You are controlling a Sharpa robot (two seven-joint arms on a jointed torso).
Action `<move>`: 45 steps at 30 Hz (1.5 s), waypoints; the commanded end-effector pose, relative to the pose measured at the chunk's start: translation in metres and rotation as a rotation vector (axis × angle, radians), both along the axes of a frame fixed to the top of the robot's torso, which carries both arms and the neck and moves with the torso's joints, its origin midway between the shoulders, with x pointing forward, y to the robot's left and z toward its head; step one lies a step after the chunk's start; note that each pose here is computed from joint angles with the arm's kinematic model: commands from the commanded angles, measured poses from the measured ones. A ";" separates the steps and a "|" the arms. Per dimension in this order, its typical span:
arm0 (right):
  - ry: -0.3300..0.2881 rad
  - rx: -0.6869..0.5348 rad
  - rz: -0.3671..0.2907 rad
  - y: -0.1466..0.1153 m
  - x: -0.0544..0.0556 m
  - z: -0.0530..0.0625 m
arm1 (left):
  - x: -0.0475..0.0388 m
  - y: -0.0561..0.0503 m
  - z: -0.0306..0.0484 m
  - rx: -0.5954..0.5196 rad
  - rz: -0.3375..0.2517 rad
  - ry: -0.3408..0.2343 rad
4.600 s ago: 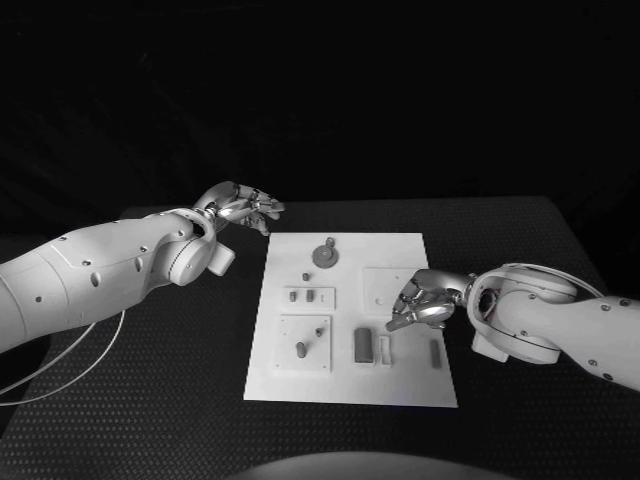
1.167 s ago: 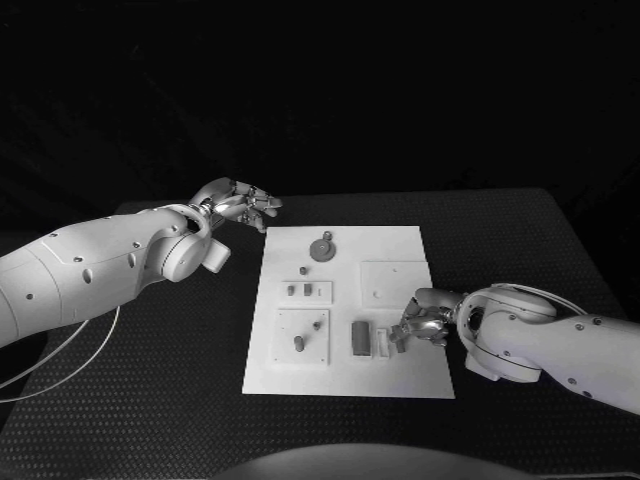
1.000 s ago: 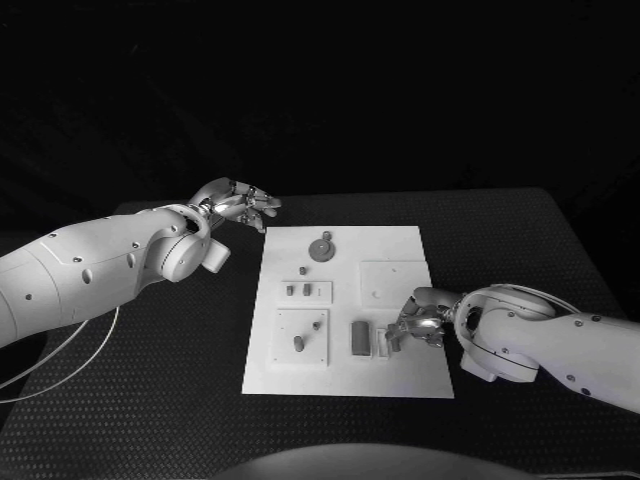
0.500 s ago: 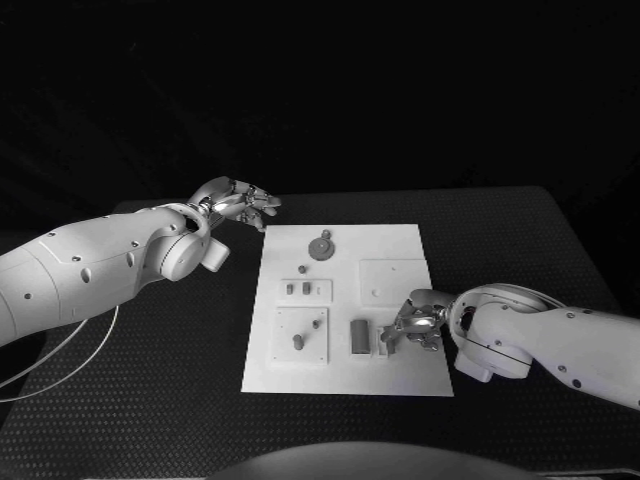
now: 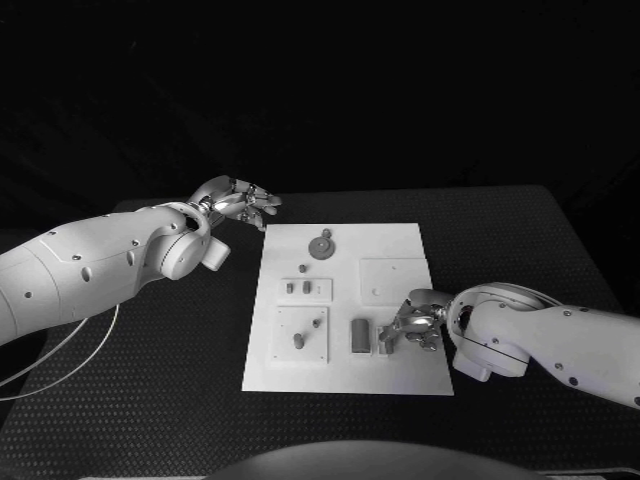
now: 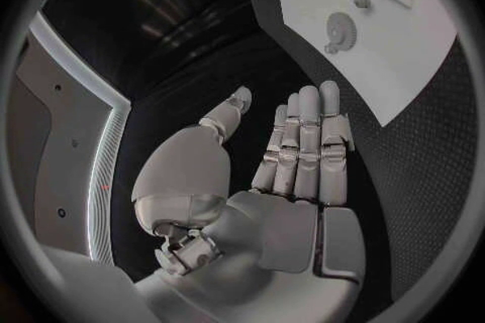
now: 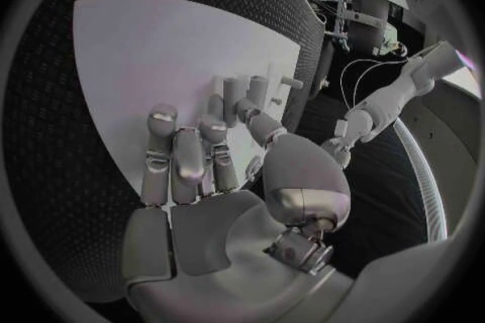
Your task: Assemble the parts on the task board
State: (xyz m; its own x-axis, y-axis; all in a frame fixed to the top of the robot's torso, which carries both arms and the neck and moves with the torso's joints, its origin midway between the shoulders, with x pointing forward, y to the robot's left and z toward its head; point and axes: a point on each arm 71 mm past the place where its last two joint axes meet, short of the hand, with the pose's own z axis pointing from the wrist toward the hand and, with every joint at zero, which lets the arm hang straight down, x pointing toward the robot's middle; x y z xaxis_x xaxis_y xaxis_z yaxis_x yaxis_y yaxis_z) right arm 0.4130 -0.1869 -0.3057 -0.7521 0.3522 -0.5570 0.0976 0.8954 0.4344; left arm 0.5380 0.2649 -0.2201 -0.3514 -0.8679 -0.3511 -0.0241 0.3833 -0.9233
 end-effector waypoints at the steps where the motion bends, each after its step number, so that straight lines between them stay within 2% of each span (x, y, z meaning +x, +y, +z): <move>1: 0.002 0.004 0.009 0.003 -0.001 0.000 | -0.0002 -0.003 0.0009 -0.006 -0.016 -0.002; 25: -0.005 0.013 0.018 0.008 0.003 -0.002 | -0.0005 -0.003 0.0010 -0.006 -0.017 0.000; 45: 0.015 0.016 0.035 0.009 0.001 -0.003 | -0.0008 -0.002 0.0011 -0.004 -0.018 0.000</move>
